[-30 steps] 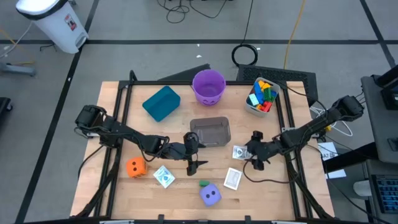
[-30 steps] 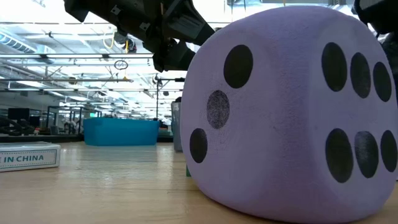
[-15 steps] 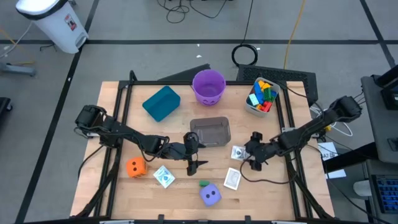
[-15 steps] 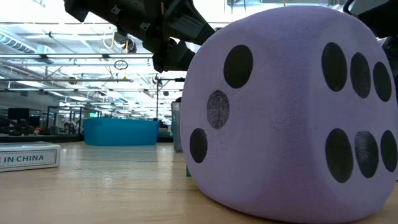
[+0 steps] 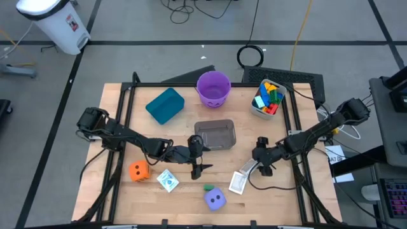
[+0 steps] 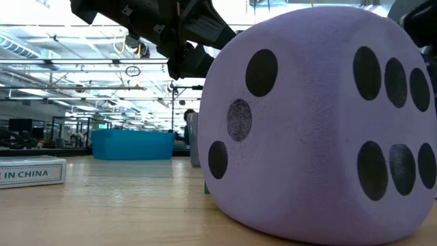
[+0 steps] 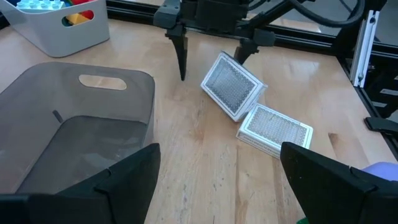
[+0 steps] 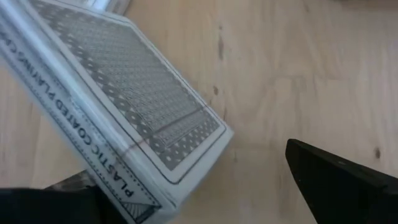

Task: Pick & Place Toys
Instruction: Put the black deck of cards into the transparent black bin

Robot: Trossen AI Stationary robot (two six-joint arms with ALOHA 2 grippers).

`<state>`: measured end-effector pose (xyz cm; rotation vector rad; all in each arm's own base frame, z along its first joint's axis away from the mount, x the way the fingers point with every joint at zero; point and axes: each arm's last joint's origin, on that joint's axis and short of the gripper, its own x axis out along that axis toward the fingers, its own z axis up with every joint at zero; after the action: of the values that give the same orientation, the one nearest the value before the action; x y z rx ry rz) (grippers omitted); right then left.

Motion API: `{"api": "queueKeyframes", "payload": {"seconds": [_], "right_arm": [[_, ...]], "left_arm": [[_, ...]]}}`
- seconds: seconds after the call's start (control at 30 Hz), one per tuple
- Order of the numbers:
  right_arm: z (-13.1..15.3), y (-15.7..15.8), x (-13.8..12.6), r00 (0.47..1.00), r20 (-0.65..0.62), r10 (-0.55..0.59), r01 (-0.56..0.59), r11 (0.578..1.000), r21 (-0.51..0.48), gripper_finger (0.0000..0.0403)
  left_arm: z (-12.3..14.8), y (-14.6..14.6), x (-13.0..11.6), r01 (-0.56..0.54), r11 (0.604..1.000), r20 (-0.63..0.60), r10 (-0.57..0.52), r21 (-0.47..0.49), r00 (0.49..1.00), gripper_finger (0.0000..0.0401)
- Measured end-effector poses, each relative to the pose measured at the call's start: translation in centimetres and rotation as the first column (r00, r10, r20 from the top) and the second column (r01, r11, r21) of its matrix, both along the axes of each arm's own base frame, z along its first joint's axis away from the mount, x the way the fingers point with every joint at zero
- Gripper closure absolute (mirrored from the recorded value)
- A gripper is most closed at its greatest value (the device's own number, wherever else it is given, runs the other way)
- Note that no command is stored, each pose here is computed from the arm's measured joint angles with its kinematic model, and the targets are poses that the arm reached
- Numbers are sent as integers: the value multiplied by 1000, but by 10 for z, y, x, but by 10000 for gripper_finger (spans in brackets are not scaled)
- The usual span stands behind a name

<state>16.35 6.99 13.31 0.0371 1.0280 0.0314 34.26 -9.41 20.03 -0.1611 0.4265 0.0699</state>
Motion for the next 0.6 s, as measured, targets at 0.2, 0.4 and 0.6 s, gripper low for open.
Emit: {"api": "queueKeyframes", "payload": {"seconds": [0.2,0.4,0.6], "right_arm": [[3,3,4,991,54,121,-119,992,-53,56],[6,5,7,979,103,174,-168,983,-70,102],[5,7,6,973,74,219,-220,976,2,180]], "left_arm": [[0,0,0,0,1000,0,0,0,1000,61],[0,0,0,0,1000,0,0,1,1000,61],[0,0,0,1,1000,0,-1,1,1000,61]]}}
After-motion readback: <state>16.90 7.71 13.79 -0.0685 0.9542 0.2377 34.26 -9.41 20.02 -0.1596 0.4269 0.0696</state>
